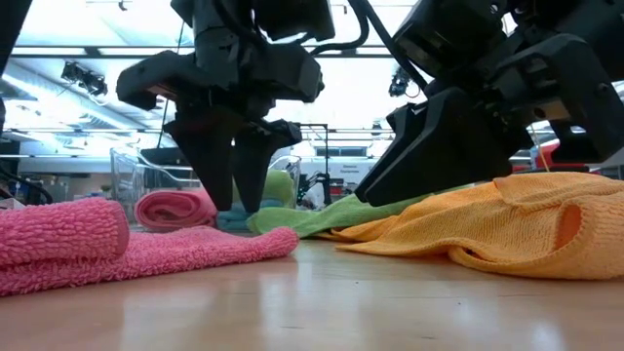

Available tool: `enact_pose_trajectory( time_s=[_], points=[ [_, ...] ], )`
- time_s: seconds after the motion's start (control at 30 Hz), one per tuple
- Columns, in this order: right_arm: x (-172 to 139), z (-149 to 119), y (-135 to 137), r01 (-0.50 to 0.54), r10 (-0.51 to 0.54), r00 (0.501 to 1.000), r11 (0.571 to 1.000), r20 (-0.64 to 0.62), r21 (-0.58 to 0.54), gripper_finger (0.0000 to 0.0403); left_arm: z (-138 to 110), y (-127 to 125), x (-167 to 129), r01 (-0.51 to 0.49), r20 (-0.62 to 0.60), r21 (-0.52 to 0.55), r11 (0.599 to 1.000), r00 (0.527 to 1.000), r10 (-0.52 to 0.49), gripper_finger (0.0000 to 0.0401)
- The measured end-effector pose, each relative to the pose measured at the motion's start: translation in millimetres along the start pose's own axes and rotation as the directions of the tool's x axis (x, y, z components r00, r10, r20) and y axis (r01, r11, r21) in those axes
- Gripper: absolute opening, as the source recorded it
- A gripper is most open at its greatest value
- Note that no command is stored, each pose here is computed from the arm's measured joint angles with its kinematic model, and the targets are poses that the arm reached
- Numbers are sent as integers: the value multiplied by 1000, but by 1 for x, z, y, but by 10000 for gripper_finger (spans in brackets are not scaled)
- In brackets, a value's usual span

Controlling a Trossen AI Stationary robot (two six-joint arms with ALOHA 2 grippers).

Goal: Fold microfiber towels
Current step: Fold the pink microfiber towel

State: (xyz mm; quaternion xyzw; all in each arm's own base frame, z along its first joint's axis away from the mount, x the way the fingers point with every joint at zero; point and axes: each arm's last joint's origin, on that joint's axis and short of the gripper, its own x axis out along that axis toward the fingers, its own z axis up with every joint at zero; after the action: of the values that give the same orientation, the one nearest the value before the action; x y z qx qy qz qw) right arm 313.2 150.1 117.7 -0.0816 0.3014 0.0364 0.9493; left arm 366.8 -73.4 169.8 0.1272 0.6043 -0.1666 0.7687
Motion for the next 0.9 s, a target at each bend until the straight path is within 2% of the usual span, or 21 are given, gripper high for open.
enact_pose_trajectory(
  time_s=[0.4, 0.6, 0.73, 0.9],
  points=[
    [0, -1, 1, -1, 1, 1000, 1000, -4, -3, 117, -10, 23, 18, 147, -41, -63, 987, 988, -150, 165],
    [-1, -1, 4, -8, 8, 1000, 1000, -8, -10, 117, -15, 20, 38, 184, -129, -50, 982, 973, -189, 158],
    [-1, -2, 4, -8, 7, 1000, 1000, -11, -4, 117, -15, 13, 42, 155, -163, -21, 988, 974, -156, 133],
    [-1, -2, 4, -7, 7, 1000, 1000, -11, -1, 117, -12, -2, 42, 77, -206, 45, 996, 976, -67, 64]
  ],
)
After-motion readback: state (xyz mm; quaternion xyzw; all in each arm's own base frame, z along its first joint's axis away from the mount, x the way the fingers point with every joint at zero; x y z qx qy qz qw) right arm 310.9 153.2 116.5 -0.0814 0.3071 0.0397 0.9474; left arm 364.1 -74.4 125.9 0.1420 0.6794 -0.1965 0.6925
